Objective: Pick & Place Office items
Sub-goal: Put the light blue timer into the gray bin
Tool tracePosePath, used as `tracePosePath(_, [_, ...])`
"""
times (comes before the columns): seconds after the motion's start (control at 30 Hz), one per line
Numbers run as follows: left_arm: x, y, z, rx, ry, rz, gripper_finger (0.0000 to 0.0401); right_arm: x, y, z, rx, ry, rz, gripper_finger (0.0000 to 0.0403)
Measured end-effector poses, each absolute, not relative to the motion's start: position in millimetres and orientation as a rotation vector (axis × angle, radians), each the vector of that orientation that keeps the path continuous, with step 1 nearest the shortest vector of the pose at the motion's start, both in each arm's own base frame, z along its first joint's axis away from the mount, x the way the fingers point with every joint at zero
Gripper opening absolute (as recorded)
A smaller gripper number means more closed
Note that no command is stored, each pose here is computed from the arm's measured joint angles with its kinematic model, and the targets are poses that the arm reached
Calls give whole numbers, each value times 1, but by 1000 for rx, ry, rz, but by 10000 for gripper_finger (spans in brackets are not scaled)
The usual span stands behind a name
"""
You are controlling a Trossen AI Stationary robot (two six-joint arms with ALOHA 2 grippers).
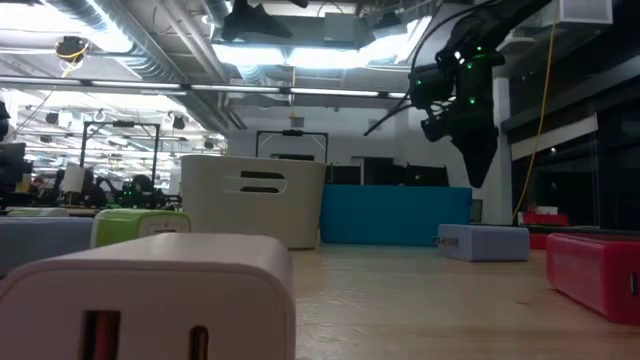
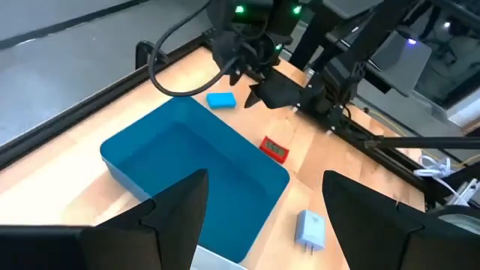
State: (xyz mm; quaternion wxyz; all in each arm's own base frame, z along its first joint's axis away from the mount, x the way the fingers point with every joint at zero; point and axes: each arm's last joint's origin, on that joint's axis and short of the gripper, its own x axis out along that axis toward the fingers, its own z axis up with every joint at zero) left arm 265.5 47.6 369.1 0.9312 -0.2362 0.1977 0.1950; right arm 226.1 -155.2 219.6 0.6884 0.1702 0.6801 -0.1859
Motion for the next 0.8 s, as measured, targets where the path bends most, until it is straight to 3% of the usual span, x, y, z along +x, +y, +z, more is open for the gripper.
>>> tracePosePath(0.3, [266, 47, 369, -536, 406, 385, 258, 208, -173, 220, 330, 1601, -482, 344])
tracePosePath(0.6, [262, 46, 363, -562, 469, 409, 258, 193, -197, 220, 468, 1466, -416, 314])
tracePosePath(0.8, [262, 46, 363, -584, 472, 403, 258, 180, -205, 204, 550, 1493, -405, 302])
